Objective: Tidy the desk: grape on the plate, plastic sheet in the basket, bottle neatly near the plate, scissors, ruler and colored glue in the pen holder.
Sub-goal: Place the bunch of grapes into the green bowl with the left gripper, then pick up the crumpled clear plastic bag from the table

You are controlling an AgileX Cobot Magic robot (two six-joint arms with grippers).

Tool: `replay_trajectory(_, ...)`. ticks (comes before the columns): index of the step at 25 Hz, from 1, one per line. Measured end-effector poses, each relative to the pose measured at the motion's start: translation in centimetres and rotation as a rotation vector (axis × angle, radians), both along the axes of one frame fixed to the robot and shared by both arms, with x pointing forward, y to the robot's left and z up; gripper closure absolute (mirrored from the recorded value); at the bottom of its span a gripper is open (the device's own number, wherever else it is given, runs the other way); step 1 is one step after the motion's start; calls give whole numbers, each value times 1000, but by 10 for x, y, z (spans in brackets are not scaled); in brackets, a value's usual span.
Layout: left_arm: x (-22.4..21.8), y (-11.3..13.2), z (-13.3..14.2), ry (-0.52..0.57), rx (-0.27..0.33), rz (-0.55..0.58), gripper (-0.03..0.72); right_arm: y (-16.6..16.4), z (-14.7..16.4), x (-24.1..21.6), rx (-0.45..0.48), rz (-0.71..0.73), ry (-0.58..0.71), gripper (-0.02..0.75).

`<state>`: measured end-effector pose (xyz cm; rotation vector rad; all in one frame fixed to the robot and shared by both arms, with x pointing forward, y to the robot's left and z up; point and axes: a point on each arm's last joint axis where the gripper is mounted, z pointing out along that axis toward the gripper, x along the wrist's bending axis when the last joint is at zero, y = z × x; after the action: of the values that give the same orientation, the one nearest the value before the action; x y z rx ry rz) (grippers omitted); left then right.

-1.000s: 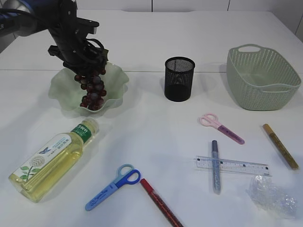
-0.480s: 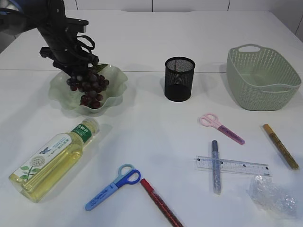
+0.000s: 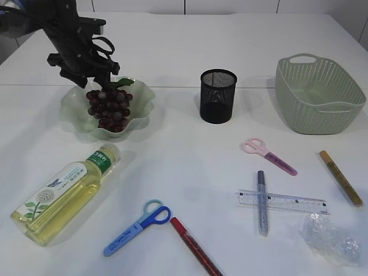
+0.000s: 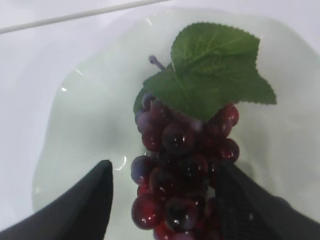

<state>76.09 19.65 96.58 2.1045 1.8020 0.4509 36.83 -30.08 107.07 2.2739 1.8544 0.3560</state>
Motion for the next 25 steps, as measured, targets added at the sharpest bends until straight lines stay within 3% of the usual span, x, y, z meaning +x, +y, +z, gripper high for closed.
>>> replay_trajectory(14,-22,4,91,-25,-18,11,211,0,0,0,1,0,0,263)
replay_trajectory(21,-49,1,156,-125,-141,-11,211,7,-2,5,85,-22,22,263)
replay_trajectory(25,-73,1,197,-196,-173,-28,211,11,-10,16,145,-32,86,262)
